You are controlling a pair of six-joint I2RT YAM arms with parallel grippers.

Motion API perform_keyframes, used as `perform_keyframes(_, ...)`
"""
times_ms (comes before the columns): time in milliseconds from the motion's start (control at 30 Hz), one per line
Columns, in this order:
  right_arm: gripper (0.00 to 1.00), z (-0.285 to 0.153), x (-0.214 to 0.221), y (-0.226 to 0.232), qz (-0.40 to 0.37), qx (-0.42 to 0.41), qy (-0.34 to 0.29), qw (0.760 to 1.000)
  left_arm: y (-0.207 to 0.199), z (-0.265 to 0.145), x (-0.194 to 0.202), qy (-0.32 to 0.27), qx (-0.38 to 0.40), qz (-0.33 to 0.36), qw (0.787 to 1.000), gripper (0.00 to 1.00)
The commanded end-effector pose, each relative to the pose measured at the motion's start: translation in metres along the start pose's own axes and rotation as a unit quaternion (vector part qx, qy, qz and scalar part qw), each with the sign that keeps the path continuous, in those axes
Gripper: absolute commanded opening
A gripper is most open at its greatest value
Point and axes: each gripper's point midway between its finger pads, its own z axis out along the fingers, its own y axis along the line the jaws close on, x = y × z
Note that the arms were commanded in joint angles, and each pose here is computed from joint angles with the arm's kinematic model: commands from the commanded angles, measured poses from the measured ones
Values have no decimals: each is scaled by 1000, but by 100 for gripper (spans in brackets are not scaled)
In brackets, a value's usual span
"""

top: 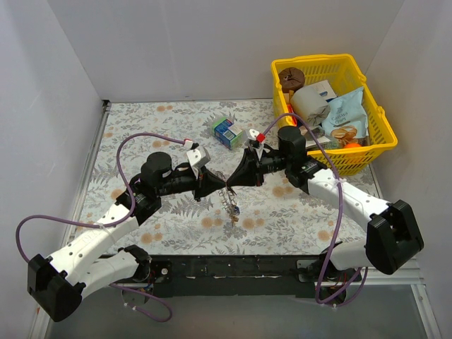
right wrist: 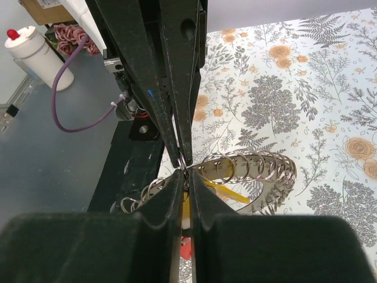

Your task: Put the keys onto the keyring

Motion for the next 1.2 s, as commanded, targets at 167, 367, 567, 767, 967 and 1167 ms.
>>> perform_keyframes(167,1,2,-6,0,0,-13,-6,1000,-10,-5,-24,-42,12,23,999,0)
perform_keyframes(367,1,1,0,-10,14,18,15,1000,-8,-6,-20,-34,5,22,999,0)
perform_keyframes(567,1,-4,14,-25,28,67,48,996,-2,-2,-2,25,4,6,1000,3)
perform_keyframes(767,1,-11,39,-27,62,96,82,990,3,-1,9,50,-6,-4,999,25)
perform_keyframes(967,1,-19,52,-28,69,123,103,985,4,-4,5,44,-13,5,999,78)
perform_keyframes(1167,1,-25,55,-34,67,149,120,979,-7,5,23,73,44,-4,996,98)
